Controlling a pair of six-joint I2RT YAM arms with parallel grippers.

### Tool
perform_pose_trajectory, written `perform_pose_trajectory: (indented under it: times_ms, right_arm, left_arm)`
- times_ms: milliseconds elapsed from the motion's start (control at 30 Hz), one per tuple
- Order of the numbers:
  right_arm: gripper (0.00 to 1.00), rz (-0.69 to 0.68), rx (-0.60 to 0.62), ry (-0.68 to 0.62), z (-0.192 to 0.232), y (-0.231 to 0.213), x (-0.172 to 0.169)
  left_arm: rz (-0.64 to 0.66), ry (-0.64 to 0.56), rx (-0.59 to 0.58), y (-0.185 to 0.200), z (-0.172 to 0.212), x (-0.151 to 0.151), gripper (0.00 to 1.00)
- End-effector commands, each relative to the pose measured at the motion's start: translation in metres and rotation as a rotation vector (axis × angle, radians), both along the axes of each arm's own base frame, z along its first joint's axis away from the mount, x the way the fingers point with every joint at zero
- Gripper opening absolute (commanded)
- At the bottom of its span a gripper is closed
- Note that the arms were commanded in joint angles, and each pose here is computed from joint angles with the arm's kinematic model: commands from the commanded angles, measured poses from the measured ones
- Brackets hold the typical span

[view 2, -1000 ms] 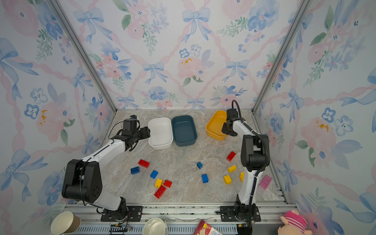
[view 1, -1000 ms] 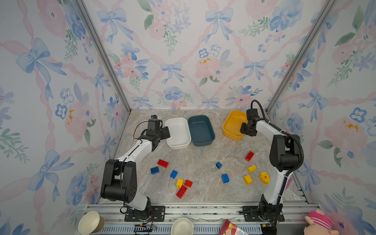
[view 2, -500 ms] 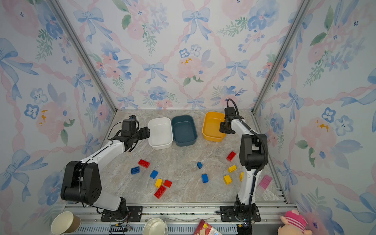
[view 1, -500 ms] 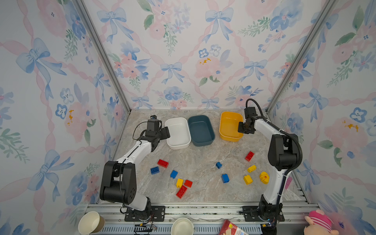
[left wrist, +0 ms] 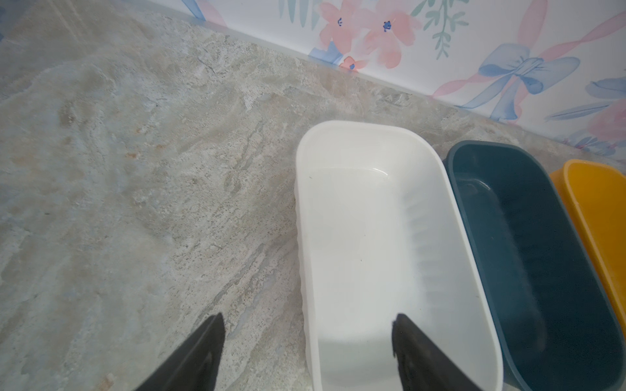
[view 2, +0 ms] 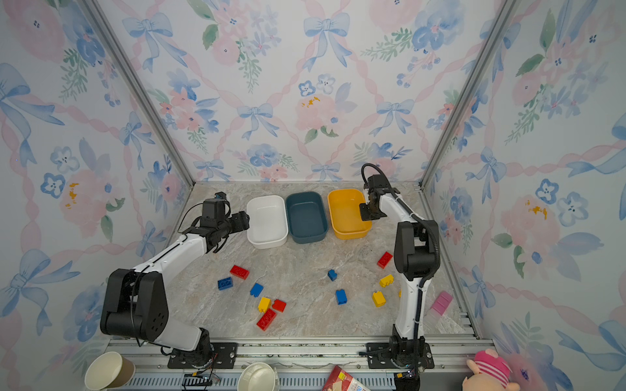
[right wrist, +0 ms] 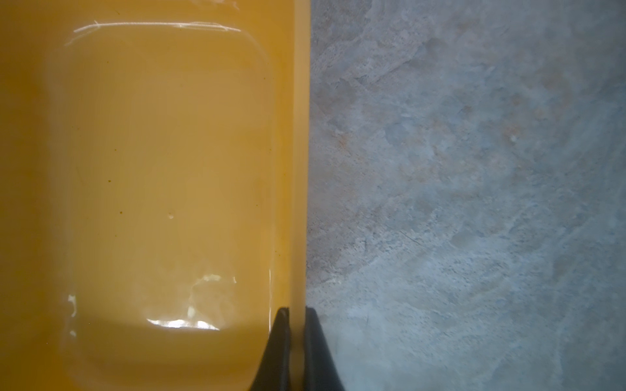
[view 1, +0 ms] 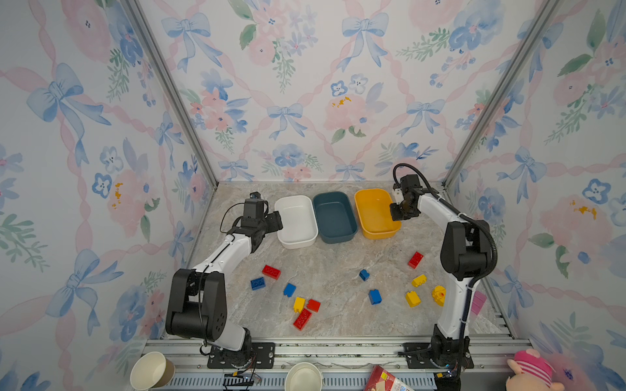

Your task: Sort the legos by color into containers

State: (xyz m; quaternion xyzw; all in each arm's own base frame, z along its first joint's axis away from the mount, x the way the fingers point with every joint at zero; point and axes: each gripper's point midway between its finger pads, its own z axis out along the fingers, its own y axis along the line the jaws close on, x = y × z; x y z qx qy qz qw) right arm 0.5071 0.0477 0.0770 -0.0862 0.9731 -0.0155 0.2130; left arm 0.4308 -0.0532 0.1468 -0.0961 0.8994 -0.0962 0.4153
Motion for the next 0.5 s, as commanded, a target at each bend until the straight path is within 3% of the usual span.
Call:
perform_pose_trajectory:
  times_ms: [0,467]
  right_arm:
    - [0.00,0.064,-0.058,0.068,-0.014,0.001,-0.007]
    - [0.00,0.096,-0.027,0.075,-0.017,0.030,-0.011]
  left_arm:
    - [-0.016,-0.012,0.004,0.000,0.002,-0.001,0.80]
    - [-0.021,-0.016,0.008,0.000,0.004,-0.001,0.81]
